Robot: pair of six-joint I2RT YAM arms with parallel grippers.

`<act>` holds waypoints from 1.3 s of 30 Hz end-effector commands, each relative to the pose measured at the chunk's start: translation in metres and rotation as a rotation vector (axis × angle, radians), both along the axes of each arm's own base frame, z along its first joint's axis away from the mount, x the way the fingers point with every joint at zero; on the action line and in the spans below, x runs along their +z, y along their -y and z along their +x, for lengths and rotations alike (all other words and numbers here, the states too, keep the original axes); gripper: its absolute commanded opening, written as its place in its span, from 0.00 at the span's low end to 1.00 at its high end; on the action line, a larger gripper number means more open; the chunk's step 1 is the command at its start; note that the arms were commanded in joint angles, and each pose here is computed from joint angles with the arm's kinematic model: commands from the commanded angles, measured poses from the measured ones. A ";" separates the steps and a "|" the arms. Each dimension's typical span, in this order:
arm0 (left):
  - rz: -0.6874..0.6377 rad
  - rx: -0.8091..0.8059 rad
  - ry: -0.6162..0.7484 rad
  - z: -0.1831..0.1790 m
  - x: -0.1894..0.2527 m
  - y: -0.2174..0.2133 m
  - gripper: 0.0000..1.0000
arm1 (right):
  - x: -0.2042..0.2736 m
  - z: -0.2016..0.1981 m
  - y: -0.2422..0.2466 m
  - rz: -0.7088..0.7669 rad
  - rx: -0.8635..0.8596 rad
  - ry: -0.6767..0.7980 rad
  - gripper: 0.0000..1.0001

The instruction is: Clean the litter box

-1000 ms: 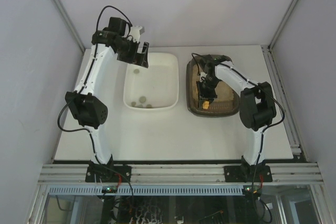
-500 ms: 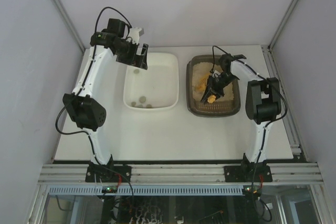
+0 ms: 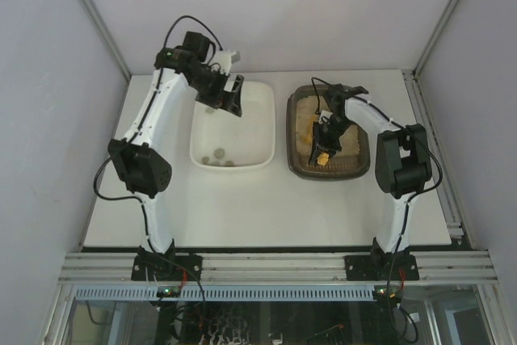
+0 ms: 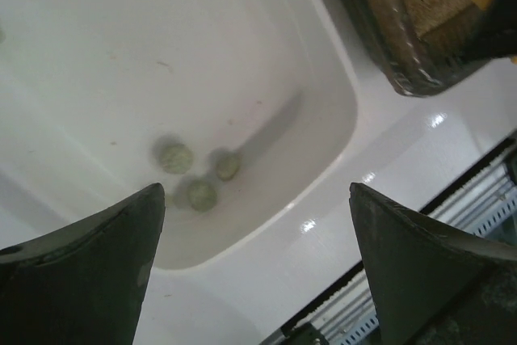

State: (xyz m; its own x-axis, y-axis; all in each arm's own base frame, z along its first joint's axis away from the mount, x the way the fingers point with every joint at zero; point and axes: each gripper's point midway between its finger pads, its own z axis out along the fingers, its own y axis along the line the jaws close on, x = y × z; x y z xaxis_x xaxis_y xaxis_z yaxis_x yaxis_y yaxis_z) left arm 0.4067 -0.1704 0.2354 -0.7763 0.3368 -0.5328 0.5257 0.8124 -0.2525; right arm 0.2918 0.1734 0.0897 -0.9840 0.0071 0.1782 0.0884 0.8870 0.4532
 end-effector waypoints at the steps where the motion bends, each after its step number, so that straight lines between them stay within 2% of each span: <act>1: -0.099 -0.168 -0.164 -0.045 -0.006 0.061 1.00 | -0.001 -0.016 0.004 -0.113 0.080 0.007 0.00; 5: -0.144 -0.148 -0.263 -0.062 -0.009 0.083 1.00 | 0.005 -0.015 0.004 -0.093 0.076 0.026 0.00; 8: -0.299 -0.110 -0.361 -0.072 -0.001 0.106 1.00 | 0.007 -0.010 0.009 -0.085 0.054 0.038 0.00; 10: -0.371 -0.081 -0.372 -0.070 0.004 0.120 1.00 | 0.007 -0.008 0.013 -0.086 0.045 0.041 0.00; 14: -0.377 -0.004 -0.361 -0.062 0.009 0.140 1.00 | 0.004 -0.005 0.014 -0.088 0.042 0.046 0.00; 20: -0.476 0.257 -0.433 -0.039 -0.008 0.160 1.00 | -0.002 -0.001 0.013 -0.109 0.058 0.042 0.00; 25: -0.452 0.452 -0.503 -0.035 -0.033 0.175 1.00 | -0.002 0.003 0.013 -0.105 0.059 0.043 0.00; 31: -0.480 0.470 -0.577 -0.040 -0.053 0.204 1.00 | -0.001 0.007 0.018 -0.106 0.041 0.049 0.00; 39: -0.541 0.502 -0.514 -0.020 -0.061 0.227 1.00 | -0.001 0.007 0.022 -0.109 0.033 0.054 0.00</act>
State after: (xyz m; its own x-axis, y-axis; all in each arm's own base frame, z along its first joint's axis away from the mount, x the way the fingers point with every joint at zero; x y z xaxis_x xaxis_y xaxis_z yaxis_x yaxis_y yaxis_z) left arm 0.3679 -0.3853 0.1737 -0.9696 -0.2421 -0.0353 -0.1376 0.6588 -0.7396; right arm 0.2928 0.1602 0.0893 -0.9884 -0.0048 0.1521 0.0546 0.9218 0.3837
